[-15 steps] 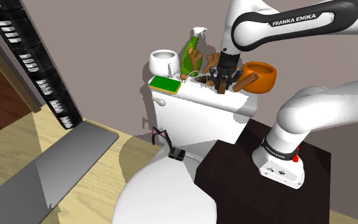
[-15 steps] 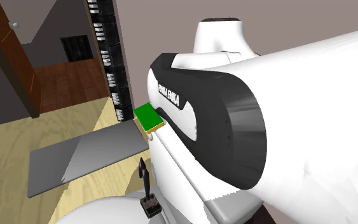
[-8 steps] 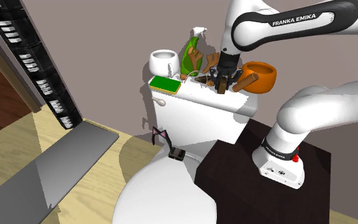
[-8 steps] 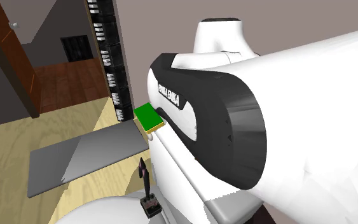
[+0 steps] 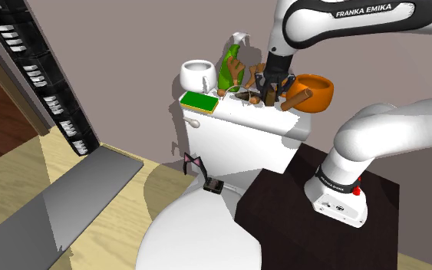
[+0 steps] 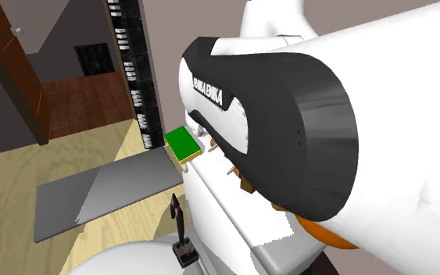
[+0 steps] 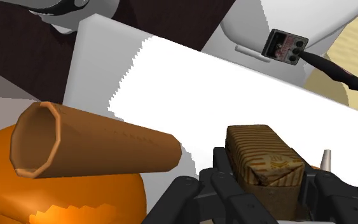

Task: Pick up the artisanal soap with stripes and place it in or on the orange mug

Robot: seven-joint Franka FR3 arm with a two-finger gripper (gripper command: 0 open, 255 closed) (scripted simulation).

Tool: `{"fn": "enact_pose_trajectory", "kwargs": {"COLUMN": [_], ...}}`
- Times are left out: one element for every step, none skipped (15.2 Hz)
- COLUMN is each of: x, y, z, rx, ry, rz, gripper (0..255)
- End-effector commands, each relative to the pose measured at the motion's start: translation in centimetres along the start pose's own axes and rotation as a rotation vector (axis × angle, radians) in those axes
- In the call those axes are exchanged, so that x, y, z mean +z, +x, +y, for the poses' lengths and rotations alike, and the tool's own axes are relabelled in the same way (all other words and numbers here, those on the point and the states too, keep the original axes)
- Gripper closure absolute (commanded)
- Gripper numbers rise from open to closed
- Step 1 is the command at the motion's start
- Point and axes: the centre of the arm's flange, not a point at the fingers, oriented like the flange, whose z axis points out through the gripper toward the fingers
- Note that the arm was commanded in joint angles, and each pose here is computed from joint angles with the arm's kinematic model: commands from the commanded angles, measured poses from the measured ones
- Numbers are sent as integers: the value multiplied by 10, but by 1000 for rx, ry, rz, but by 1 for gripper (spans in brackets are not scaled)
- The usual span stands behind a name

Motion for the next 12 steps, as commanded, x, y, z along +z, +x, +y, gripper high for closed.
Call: {"fn": "enact_pose_trajectory", "kwargs": {"x": [-12,-17,-22,-28,-33,-38,-43,-49,-54,-59,-64,-70], "y": [0,0,1,1,1,1,1,1,1,1,1,1], "z": [-1,-1,-1,-1,-1,-1,-1,-1,-1,-1,-2,-2], "rx": [0,0,0,0,0,0,0,0,0,0,0,0], "ry": [0,0,0,0,0,0,0,0,0,0,0,0], "rz": [0,0,0,0,0,0,0,0,0,0,0,0], "gripper": [255,255,255,255,255,255,255,255,255,255,255,255]}}
